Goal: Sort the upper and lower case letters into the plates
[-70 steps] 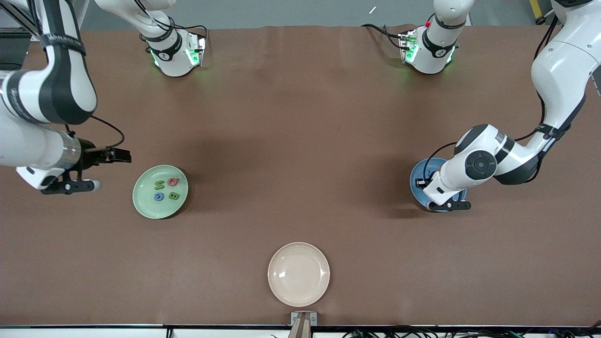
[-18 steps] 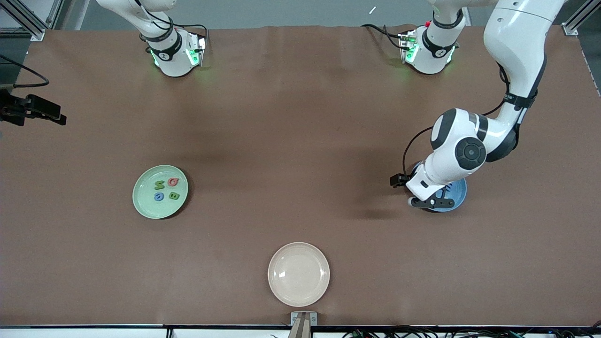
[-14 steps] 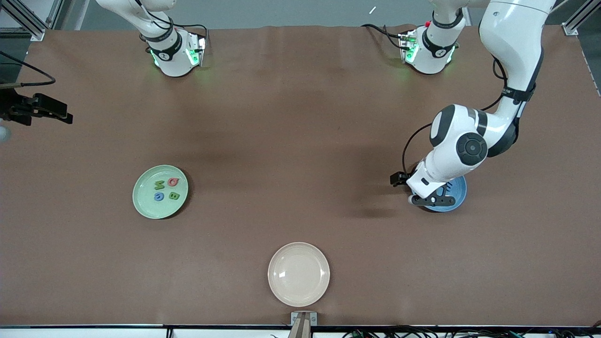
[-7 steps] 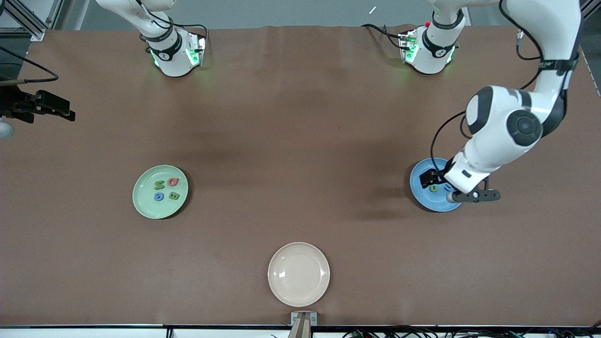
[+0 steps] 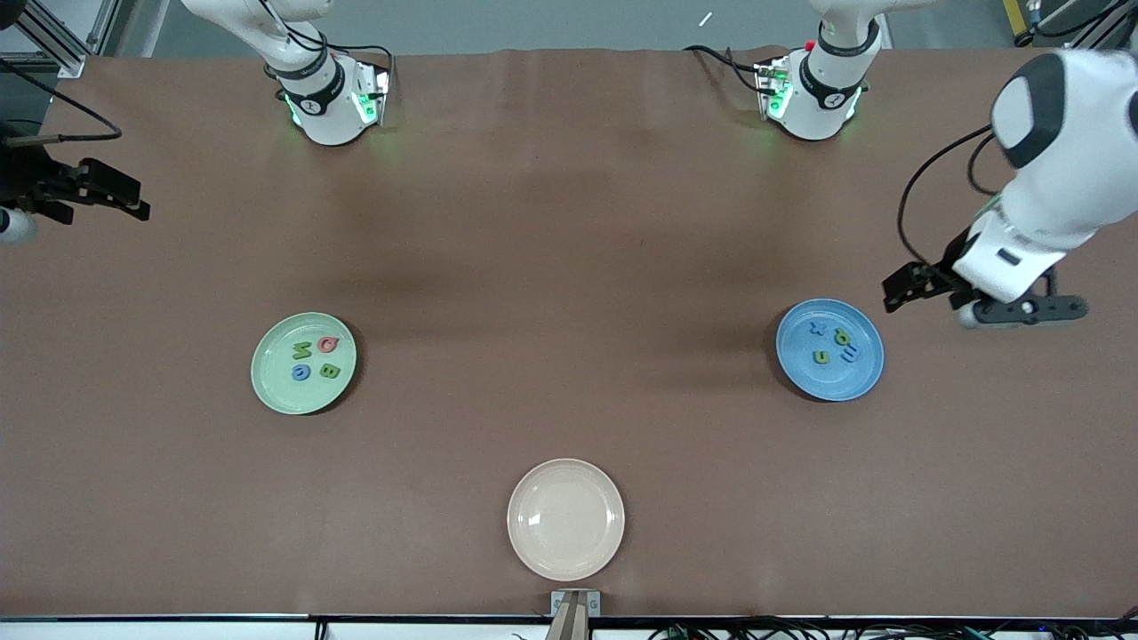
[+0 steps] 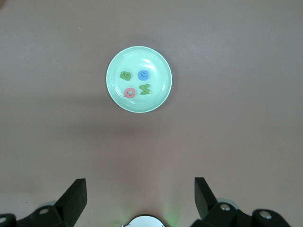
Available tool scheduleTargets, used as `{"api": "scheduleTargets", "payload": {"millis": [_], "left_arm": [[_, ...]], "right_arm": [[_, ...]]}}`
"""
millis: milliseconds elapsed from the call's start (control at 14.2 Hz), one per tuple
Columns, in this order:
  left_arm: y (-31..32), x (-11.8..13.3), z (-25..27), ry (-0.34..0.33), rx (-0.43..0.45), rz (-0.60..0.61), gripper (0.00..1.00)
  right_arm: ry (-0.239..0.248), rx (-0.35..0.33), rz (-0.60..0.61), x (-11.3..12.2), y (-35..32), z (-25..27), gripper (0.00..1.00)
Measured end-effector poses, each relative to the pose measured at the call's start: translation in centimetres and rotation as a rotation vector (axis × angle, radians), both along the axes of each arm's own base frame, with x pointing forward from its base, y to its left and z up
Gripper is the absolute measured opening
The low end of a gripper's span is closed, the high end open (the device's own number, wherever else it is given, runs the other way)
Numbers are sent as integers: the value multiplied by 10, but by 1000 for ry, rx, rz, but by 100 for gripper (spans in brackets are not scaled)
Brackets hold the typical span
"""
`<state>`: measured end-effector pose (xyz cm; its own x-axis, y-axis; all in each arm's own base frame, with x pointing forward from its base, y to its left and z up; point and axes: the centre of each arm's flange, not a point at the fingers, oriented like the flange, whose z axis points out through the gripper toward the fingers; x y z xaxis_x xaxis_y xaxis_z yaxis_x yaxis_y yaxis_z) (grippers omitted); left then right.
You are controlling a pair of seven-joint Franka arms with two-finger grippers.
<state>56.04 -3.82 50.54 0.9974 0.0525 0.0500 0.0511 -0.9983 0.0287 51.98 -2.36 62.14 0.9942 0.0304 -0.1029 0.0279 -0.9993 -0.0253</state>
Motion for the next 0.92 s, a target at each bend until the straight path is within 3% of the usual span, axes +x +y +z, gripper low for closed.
{"api": "scheduleTargets", "payload": {"millis": [423, 917], "left_arm": [[31, -6, 113, 0, -31, 51, 100], [26, -8, 129, -6, -31, 41, 100]], "right_arm": [[-9, 1, 0, -7, 0, 1, 100], [-10, 3, -7, -7, -4, 1, 100]]}}
